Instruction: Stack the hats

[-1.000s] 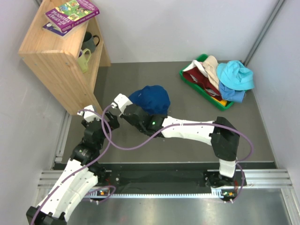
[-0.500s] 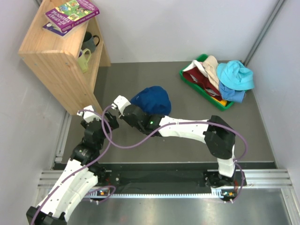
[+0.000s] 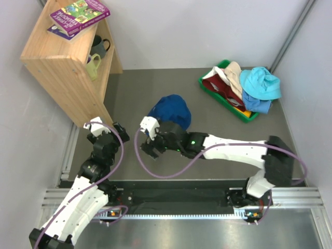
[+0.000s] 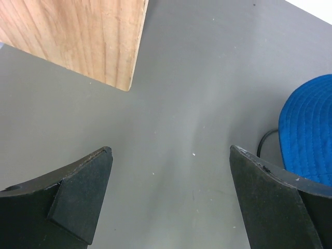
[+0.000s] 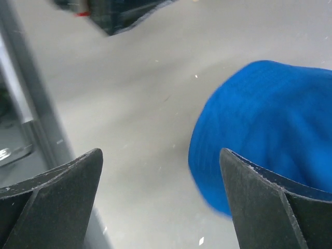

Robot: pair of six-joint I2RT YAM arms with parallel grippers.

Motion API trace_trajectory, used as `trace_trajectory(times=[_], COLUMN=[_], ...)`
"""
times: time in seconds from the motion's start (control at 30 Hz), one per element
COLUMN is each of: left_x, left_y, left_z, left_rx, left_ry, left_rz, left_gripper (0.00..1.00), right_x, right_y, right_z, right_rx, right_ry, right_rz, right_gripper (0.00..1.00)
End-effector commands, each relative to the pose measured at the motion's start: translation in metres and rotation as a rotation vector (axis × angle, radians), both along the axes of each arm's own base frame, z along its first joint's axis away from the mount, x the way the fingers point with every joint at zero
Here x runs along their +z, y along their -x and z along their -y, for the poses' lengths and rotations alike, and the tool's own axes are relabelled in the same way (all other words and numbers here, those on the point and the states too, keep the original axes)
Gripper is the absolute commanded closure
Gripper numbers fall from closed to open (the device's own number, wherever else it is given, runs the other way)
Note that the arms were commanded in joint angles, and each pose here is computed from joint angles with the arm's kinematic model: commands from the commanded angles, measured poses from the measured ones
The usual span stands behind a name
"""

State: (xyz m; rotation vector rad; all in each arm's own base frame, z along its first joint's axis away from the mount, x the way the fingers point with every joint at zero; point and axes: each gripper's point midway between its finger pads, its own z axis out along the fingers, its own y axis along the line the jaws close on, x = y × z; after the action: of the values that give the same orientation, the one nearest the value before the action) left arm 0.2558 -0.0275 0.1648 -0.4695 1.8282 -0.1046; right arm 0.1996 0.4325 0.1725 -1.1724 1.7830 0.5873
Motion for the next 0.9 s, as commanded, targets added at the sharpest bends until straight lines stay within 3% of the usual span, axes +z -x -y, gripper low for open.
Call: trace_trajectory(times=[0.0, 0.07, 0.17, 0.23, 0.4, 0.53, 0.87], left_x=[0.015, 0.013, 0.013, 0.011, -0.002, -0.010, -0.021], left_y=[-0.007, -0.008, -0.010, -0.011, -0.014, -0.017, -0.018], left_z=[-0.003, -0.002, 0.000, 0.001, 0.005, 0.010, 0.013], left_rx=[0.017, 0.011, -0.002, -0.007, -0.027, -0.048, -0.060], left_ry=[-0.005, -0.007, -0.004, -0.007, -0.016, -0.018, -0.021], left_rz=[0.066, 0.077, 0.101, 0.109, 0.090, 0.065, 0.042], left_gripper=[0.01, 0.01, 0.01, 0.01, 0.01, 0.01, 0.01], right_x=[0.079, 0.113, 0.147, 0.159, 0.145, 0.126, 0.107], right_y=[0.025, 0.025, -0.012, -0.067, -0.190, -0.256, -0.350], right_z=[0.023, 0.042, 0.081, 0.122, 0.251, 0.338, 0.500], right_rx=[0.042, 0.008, -0.180, -0.361, -0.808, -1.102, -1.550], right_ry=[-0.189, -0.251, -0.296, -0.345, -0.375, -0.382, -0.301], right_rz=[0.021, 0.061, 0.090, 0.068, 0.028, 0.008, 0.093], right_gripper=[0.06, 0.06, 0.04, 0.04, 0.03, 0.04, 0.04])
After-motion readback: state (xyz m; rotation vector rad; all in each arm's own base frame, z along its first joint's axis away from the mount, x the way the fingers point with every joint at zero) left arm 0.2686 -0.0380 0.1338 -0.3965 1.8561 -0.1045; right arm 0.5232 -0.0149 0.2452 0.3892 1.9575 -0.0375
